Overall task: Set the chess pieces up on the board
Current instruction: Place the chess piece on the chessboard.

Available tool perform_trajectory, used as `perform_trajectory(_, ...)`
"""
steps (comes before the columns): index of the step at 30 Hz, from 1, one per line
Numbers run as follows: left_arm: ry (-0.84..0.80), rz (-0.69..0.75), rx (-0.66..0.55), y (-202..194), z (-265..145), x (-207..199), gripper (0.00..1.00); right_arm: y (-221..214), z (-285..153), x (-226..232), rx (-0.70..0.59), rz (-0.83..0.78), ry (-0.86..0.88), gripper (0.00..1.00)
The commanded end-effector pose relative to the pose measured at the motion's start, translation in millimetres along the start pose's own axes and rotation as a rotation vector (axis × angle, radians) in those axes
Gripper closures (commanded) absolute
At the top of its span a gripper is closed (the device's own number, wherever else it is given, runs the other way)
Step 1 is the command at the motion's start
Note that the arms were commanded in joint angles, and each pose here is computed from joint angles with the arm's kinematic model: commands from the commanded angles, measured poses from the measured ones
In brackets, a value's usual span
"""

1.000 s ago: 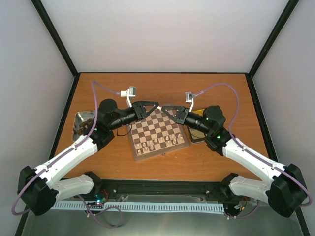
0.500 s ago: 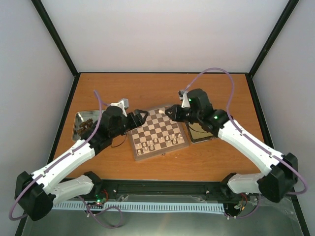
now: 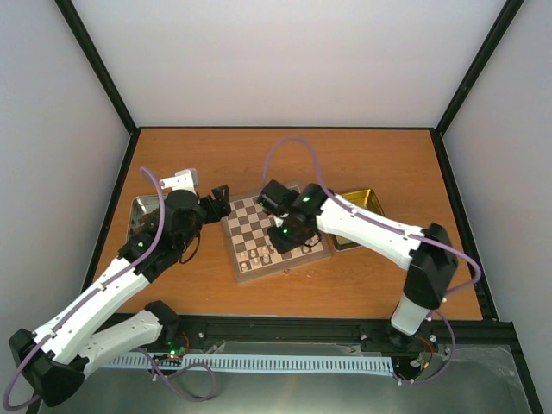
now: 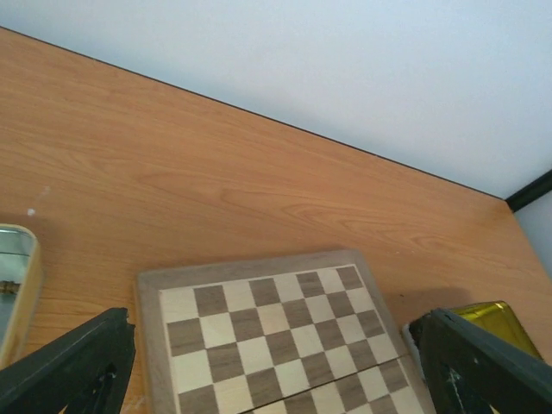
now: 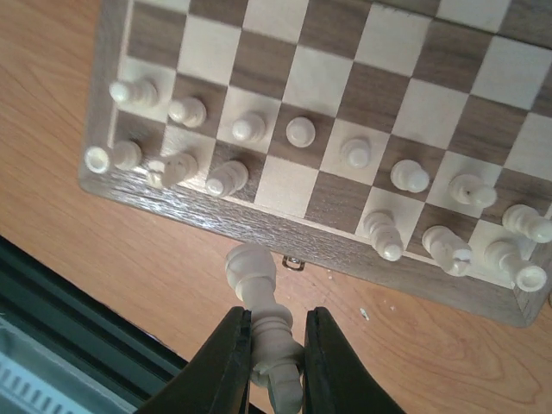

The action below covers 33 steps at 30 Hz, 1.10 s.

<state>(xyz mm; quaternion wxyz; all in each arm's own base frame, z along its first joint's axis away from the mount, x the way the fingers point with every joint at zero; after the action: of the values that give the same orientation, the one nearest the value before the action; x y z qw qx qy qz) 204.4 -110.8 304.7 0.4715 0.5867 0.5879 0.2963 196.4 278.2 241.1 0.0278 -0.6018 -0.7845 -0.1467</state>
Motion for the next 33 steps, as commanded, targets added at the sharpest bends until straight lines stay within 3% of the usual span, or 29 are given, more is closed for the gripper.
perform_trajectory(1,0.077,0.065,-0.042,9,-6,7,0.09,-5,18,2,0.082,-0.092,-0.184,0.93)
perform_trajectory(21,0.163,0.047,-0.101,4,-18,23,0.08,11,70,9,0.168,-0.148,-0.366,0.90)
perform_trajectory(33,0.168,0.044,-0.103,3,-19,24,0.07,12,89,12,0.186,-0.153,-0.341,0.86)
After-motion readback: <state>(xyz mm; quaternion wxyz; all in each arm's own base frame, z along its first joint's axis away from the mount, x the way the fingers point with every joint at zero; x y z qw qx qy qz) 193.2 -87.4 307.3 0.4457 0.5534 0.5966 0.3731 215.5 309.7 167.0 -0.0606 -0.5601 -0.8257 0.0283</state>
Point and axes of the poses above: each gripper's point midway between its finger pads, its own z axis out along the fingers, its own x axis along the line the jaws close on, y = z × x, the point moved 9 cm from there along -z, back along the fingers, and after that the axes turned 15 degrees about z, right-handed, at the moved point
